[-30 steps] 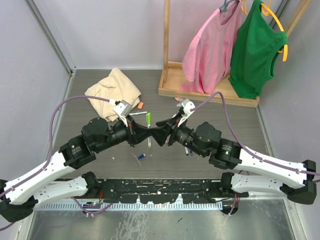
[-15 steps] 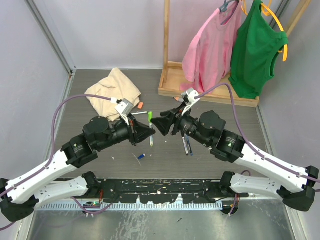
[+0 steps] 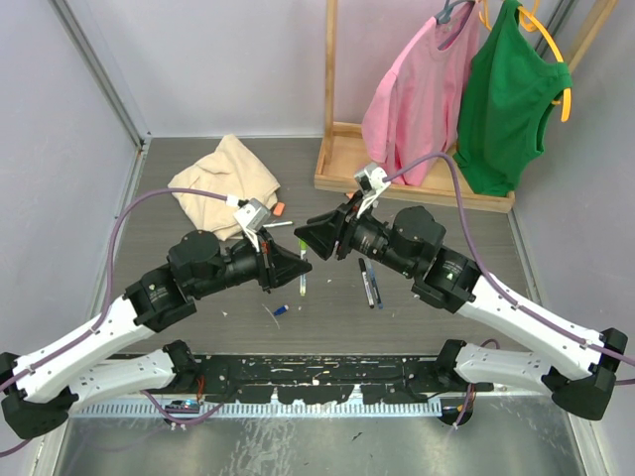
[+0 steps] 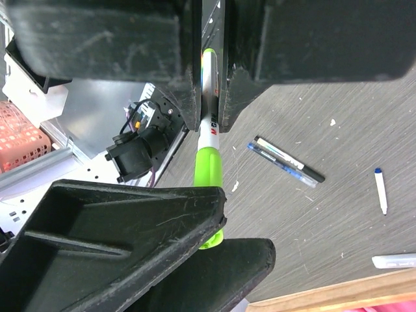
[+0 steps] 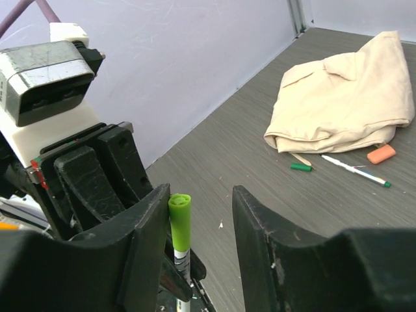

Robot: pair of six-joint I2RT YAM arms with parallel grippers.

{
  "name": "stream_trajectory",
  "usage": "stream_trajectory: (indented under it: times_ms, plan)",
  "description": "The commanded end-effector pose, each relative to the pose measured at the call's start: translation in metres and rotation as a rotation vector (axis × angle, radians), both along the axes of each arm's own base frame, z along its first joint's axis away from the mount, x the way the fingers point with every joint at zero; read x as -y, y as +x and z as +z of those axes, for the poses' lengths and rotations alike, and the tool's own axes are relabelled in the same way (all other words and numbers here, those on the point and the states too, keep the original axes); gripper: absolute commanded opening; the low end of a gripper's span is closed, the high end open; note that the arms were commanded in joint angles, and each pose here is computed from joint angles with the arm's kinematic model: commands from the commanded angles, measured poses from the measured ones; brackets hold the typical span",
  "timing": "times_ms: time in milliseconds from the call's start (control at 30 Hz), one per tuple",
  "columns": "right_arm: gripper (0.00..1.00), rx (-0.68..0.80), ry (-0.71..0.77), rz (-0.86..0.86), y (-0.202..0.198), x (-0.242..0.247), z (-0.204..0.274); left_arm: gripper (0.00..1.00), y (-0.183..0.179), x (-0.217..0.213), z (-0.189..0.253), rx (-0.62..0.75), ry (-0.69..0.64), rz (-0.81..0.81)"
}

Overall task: Insert the pens into the pen caps
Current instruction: Press the pen cap onto the pen.

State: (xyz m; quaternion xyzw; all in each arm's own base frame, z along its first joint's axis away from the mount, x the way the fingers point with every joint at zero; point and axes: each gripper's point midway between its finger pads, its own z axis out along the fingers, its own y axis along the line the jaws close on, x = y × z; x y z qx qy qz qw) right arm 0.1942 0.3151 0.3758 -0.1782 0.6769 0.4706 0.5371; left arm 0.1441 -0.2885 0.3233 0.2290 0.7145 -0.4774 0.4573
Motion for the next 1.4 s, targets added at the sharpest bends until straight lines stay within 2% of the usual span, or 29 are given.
stream_trajectory:
  times_ms: [0,167,300,433,667,933,1133,1367]
  plan:
    - [0.46,0.046,0.09,0.043,-0.005,-0.001,0.034,0.0,-0.003,0.003,0.019,0.06,-0.055,-0.036]
    - [0.37,0.048,0.09,0.043,-0.006,0.001,0.028,0.0,-0.003,0.005,0.018,0.061,-0.05,-0.039]
    - [0.22,0.038,0.076,0.068,-0.01,0.0,0.019,0.0,-0.001,0.006,0.022,0.069,-0.053,-0.035]
    - [0.01,0.011,0.055,0.071,-0.012,0.001,0.001,0.0,0.011,0.0,0.031,0.067,-0.07,0.049]
    - [0.0,-0.073,-0.053,-0.029,-0.006,0.018,-0.051,0.0,0.017,-0.015,0.088,0.124,-0.193,0.132]
    - [0.0,-0.162,-0.165,-0.111,-0.037,0.012,-0.116,0.0,0.023,-0.023,0.129,0.192,-0.271,0.182]
    - [0.0,-0.236,-0.17,-0.085,-0.073,0.001,-0.155,0.0,0.025,-0.019,0.141,0.206,-0.291,0.176]
    - [0.0,-0.283,-0.169,-0.004,-0.095,-0.014,-0.175,0.0,0.025,-0.018,0.148,0.213,-0.316,0.176]
